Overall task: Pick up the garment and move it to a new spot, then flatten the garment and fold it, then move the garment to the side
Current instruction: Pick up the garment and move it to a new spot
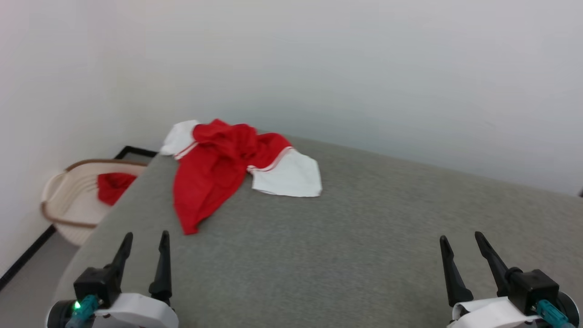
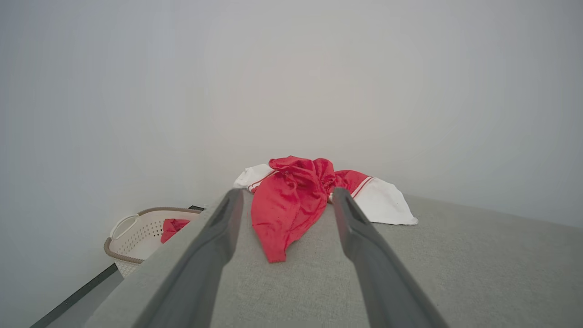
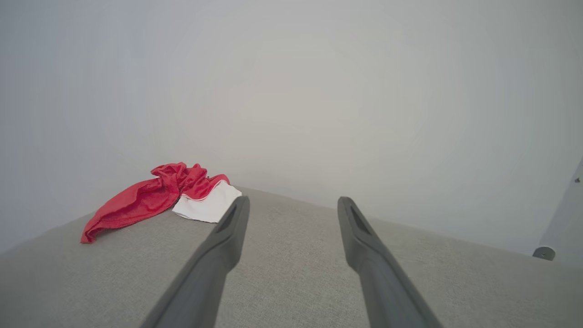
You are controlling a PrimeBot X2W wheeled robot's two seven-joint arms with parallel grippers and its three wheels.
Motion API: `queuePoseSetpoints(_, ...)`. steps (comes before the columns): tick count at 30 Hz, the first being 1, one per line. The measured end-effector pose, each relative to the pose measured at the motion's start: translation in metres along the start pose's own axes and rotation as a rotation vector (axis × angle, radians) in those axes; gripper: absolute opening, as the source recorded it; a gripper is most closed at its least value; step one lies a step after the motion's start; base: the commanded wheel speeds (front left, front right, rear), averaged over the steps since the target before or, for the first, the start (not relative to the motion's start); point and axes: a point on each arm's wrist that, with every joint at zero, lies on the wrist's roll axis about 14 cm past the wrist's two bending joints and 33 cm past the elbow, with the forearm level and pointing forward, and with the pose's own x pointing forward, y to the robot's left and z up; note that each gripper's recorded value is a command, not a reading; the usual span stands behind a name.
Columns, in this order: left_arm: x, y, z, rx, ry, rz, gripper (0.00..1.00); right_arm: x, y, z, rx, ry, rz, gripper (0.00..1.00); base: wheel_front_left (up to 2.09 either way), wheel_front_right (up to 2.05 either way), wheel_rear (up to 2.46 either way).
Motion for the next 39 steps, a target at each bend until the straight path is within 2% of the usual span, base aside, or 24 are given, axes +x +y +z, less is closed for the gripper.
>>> queuePoseSetpoints(5, -0.011, 0.022, 0.004, -0.02, 0.02, 0.058, 1.0, 0.013, 0.02, -0.003, 0.007, 0.002, 0.064, 1.0, 0.0, 0.0, 0.0)
queuePoseSetpoints(8, -0.003, 0.021, 0.01, -0.023, 0.044, 0.041, 1.0, 0.018, 0.026, -0.006, 0.01, 0.006, 0.083, 1.0, 0.0, 0.0, 0.0)
queuePoseSetpoints(15, 0.052, 0.031, 0.051, -0.001, 0.068, 0.002, 1.0, 0.026, 0.022, -0.013, 0.003, 0.024, 0.081, 1.0, 0.0, 0.0, 0.0)
queuePoseSetpoints(20, 0.102, 0.028, 0.079, -0.004, 0.096, -0.037, 1.0, 0.036, 0.007, -0.009, -0.02, 0.006, 0.05, 1.0, 0.0, 0.0, 0.0)
queuePoseSetpoints(24, 0.146, 0.019, 0.084, 0.012, 0.165, -0.068, 1.0, 0.048, -0.011, -0.013, -0.026, 0.003, 0.015, 1.0, 0.0, 0.0, 0.0)
queuePoseSetpoints(31, 0.216, -0.017, 0.04, 0.033, 0.399, -0.143, 1.0, 0.058, -0.047, -0.04, -0.019, 0.039, -0.055, 1.0, 0.0, 0.0, 0.0)
queuePoseSetpoints(39, 0.262, -0.04, -0.055, 0.041, 0.72, -0.142, 1.0, 0.056, -0.085, -0.072, -0.02, 0.096, -0.136, 1.0, 0.0, 0.0, 0.0)
